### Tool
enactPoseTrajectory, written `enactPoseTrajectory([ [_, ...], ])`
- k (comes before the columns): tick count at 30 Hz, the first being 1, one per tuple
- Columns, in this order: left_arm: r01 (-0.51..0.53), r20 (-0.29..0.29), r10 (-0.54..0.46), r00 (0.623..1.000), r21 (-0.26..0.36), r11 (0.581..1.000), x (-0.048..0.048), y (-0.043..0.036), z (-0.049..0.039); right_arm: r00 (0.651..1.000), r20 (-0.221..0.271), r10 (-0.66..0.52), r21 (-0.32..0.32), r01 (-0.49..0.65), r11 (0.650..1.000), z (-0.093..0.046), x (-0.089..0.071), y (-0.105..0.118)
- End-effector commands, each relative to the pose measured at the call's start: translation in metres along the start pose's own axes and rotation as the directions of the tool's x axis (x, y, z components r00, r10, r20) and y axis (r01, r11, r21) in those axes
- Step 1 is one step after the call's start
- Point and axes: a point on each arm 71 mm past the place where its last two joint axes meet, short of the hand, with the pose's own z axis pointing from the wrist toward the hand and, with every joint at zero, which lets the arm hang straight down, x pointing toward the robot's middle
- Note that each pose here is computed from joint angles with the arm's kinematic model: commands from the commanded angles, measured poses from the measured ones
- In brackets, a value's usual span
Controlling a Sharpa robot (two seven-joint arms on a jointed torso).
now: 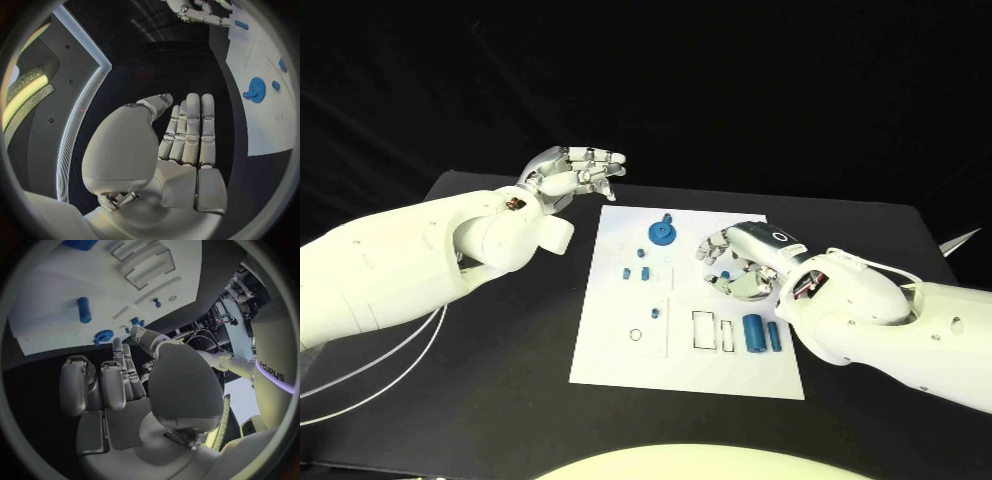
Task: Assemble the parts on the task board
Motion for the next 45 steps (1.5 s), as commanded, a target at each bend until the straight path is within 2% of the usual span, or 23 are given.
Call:
enactPoseTrajectory([
  [1, 0.007, -0.014, -0.007, 1.0, 0.007, 1.0, 0.0025, -0.0005, 0.0011, 0.996, -0.086, 0.015, 0.052, -0.011, 0.999, 0.0, 0.0, -0.016],
  [7, 0.009, -0.02, -0.009, 1.0, 0.004, 1.0, 0.0045, 0.0012, 0.0026, 0.993, -0.12, -0.013, 0.084, 0.023, 0.996, 0.003, -0.003, -0.032],
  [18, 0.009, -0.024, -0.01, 1.0, -0.003, 1.0, 0.0043, 0.0028, 0.0028, 0.97, -0.24, -0.044, 0.103, 0.071, 0.992, 0.008, 0.008, -0.042],
  [36, 0.011, -0.031, -0.011, 0.999, -0.006, 1.0, 0.0053, 0.0033, 0.0036, 0.97, -0.24, -0.036, 0.095, 0.061, 0.994, 0.013, 0.019, -0.04],
  [45, 0.01, -0.028, -0.01, 1.0, -0.007, 1.0, 0.0038, 0.0033, 0.0029, 0.976, -0.218, -0.031, 0.085, 0.051, 0.995, 0.014, 0.02, -0.037],
])
